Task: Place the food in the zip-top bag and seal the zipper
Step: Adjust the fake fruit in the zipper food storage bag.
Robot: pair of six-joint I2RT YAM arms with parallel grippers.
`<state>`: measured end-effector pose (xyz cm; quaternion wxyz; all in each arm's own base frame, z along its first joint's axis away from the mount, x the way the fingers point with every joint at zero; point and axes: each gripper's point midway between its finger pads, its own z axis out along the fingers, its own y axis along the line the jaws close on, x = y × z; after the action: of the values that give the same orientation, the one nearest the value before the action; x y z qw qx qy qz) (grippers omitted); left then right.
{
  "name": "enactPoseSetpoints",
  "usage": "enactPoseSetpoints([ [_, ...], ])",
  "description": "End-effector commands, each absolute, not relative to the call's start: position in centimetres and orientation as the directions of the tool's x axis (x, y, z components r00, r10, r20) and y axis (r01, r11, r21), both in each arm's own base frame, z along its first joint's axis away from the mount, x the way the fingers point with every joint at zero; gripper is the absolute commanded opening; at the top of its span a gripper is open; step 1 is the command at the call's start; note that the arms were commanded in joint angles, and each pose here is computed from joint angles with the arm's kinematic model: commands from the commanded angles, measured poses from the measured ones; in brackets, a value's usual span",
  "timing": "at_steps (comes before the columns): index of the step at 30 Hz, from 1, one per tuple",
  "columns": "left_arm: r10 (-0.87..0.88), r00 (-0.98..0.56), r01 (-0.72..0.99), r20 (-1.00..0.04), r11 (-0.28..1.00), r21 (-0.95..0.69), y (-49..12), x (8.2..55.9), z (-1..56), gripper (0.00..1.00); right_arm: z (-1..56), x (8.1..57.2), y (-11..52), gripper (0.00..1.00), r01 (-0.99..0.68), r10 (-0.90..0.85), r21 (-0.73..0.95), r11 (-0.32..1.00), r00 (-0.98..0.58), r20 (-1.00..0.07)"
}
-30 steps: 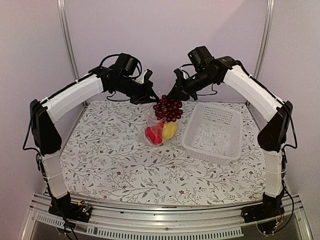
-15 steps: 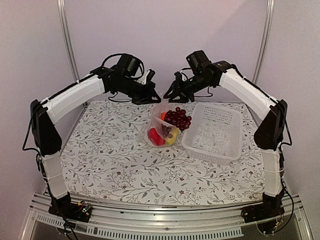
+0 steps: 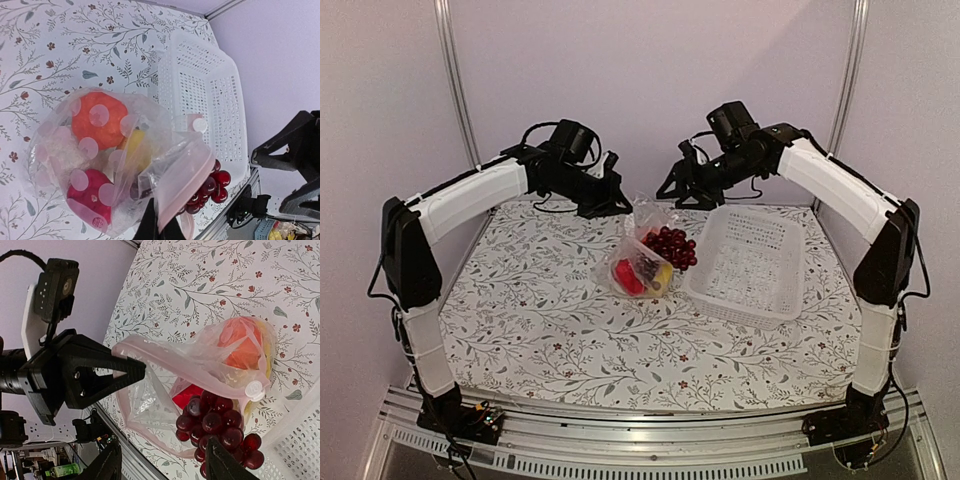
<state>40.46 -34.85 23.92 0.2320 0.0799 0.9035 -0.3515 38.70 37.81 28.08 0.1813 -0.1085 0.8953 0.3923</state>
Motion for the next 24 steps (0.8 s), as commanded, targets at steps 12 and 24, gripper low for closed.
enactPoseSetpoints([
  [12, -0.043, -0.864, 0.321, -0.502, 0.721, -0.614, -34.2, 40.6, 25.8, 0.00, 20.1, 30.8, 31.1, 0.75, -0.508, -0.329, 0.487, 0.711, -0.852, -0.408],
  [24, -0.042, -0.864, 0.320, -0.502, 0.724, -0.611, -34.0, 40.3, 26.2, 0.00, 18.0, 33.9, 34.4, 0.73, -0.531, -0.337, 0.524, 0.666, -0.841, -0.424],
])
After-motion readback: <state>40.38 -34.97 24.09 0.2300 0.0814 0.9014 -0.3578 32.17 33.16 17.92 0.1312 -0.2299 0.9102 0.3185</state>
